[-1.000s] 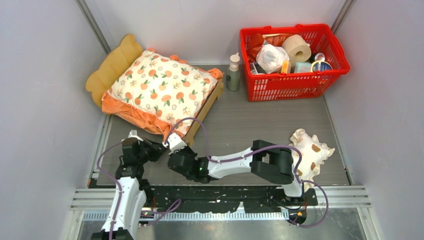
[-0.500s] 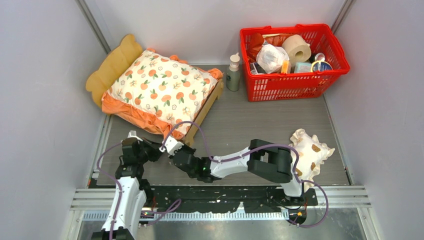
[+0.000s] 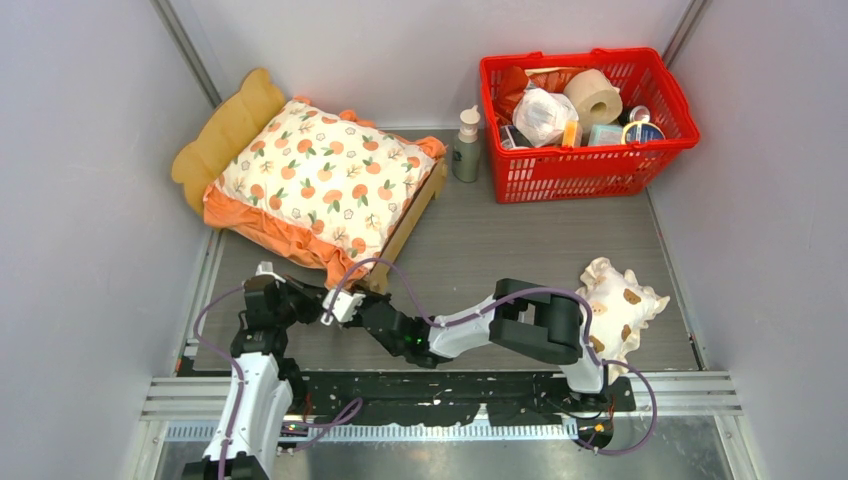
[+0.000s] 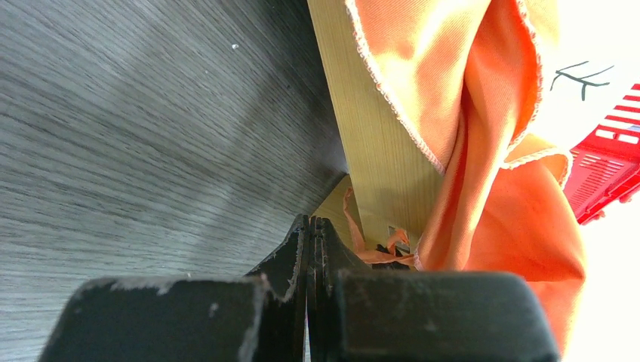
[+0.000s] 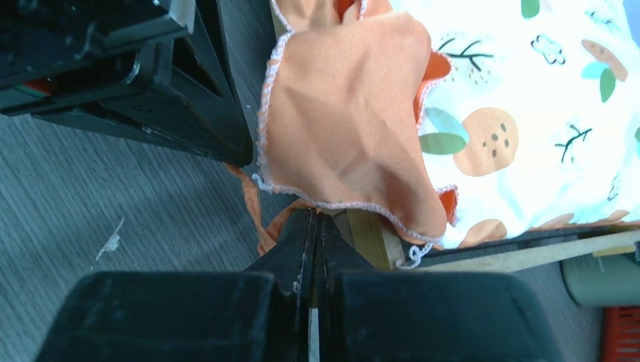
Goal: Set up the pet bed
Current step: Tie the ropes to the bed frame.
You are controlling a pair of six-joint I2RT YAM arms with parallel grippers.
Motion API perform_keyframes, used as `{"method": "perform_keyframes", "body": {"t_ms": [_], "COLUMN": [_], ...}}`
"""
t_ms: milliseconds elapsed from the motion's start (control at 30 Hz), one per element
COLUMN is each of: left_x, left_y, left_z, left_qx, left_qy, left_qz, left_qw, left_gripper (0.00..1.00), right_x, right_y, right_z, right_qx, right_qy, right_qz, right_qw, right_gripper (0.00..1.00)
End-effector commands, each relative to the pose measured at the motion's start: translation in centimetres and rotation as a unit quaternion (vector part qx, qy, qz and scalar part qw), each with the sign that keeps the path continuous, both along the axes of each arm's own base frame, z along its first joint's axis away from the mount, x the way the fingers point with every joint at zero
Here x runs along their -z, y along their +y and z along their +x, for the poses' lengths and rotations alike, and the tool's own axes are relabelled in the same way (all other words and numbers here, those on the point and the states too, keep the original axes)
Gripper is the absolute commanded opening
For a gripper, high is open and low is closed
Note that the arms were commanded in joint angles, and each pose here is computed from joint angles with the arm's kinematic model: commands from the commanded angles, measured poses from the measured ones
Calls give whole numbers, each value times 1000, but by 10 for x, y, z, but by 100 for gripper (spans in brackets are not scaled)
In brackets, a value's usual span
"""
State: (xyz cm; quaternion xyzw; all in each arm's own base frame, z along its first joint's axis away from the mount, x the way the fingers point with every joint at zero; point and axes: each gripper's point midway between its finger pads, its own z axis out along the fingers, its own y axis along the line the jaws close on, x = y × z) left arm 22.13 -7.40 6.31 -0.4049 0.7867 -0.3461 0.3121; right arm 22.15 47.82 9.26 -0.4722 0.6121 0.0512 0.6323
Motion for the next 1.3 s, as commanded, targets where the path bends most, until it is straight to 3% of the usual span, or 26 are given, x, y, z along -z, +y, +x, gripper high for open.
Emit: {"method": "perform_keyframes", "body": {"t_ms": [0, 233, 567, 867, 1000, 1167, 1200, 1267], "left_x": [-6, -4, 1, -22, -39, -52, -57, -65], "left_y": [4, 5, 17, 44, 42, 60, 57, 39], "left_z": [7, 5, -6, -4, 6, -1, 2, 13], "left_qx": [-9, -10, -34, -62, -32, -49, -37, 12], "left_qy": [-14, -9, 40, 31, -21, -12, -29, -94], "left_qz": [5, 5, 27, 88, 91, 145, 146, 121], "left_qw": [1000, 1000, 998, 994, 995, 988, 988, 988], "left_gripper": [0, 3, 31, 39, 37, 32, 25, 23], "right_x": [-20, -20, -18, -17, -19, -21, -21, -22], "right_y": [11, 10, 10, 8, 9, 10, 10, 10], "right_z": [5, 4, 3, 3, 4, 4, 4, 3], "right_qx": [-25, -52, -67, -68, -69, -71, -71, -72], "right_qy": [-42, -69, -80, -83, -87, -89, -89, -89], "right_qz": [29, 18, 13, 7, 10, 10, 11, 14], "right_qw": [998, 996, 994, 994, 994, 993, 993, 993], "right_gripper": [5, 5, 5, 5, 5, 5, 5, 5]}}
